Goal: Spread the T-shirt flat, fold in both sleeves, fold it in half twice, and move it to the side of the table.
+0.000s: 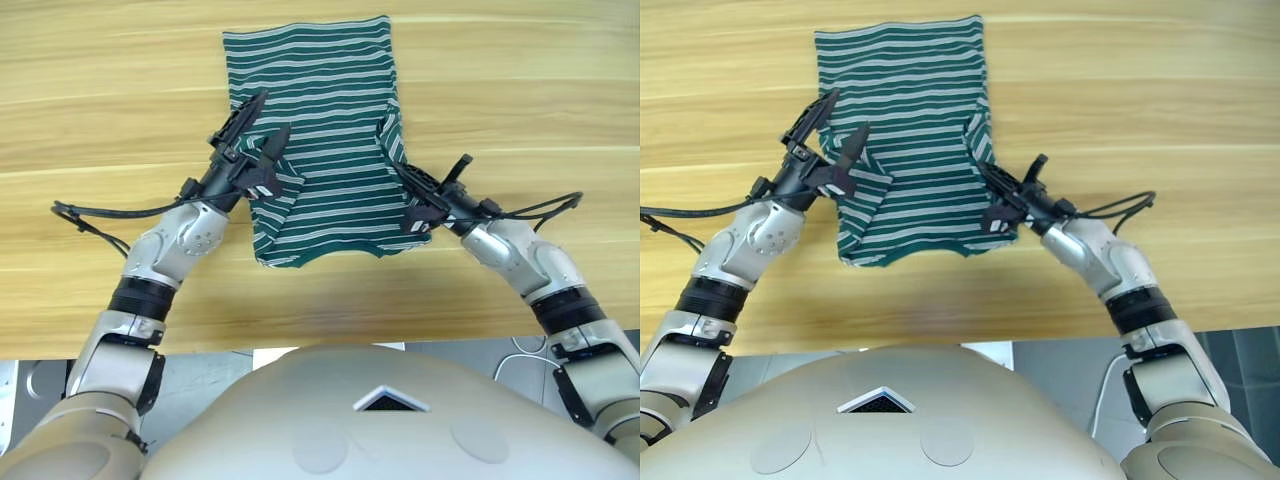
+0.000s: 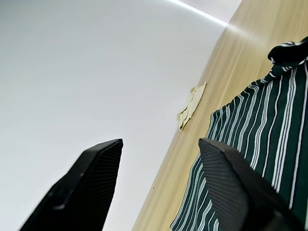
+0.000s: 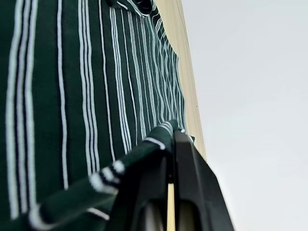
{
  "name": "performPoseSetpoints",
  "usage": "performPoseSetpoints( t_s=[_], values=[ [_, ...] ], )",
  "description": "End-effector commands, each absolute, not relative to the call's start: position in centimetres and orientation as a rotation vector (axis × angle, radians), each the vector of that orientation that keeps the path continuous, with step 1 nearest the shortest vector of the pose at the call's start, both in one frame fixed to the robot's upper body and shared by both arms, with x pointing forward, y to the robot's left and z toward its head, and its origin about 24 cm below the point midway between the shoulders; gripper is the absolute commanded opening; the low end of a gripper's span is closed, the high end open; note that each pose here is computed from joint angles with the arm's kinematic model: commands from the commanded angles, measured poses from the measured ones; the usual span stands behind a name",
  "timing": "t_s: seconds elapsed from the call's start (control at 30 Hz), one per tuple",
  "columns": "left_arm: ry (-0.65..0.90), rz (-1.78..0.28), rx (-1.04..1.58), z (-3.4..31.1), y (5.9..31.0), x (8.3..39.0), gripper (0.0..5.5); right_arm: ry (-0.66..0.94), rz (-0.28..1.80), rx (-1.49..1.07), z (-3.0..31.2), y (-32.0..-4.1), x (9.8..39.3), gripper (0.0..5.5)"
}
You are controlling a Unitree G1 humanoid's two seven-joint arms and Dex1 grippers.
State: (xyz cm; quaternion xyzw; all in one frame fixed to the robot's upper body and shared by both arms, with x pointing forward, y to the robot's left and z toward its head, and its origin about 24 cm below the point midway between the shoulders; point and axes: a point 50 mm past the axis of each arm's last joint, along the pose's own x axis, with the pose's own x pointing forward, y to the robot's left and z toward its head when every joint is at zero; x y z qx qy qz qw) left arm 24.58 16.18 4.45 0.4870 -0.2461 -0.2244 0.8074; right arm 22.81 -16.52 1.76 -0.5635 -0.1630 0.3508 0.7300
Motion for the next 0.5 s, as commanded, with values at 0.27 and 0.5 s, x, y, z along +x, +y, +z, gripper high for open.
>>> performPoseSetpoints(
  t_s=[0.27, 0.5],
  values=[
    [-0.513, -0.538, 1.09, 4.2, 16.3, 24.9, 2.97, -0.315, 0.84, -1.269, 1.3, -16.6, 23.0, 1.96],
    [-0.379, -0.793, 1.204, 3.6, 19.2, 22.7, 2.97, -0.395, 0.708, -1.12, 4.5, -17.3, 23.6, 2.48]
  ],
)
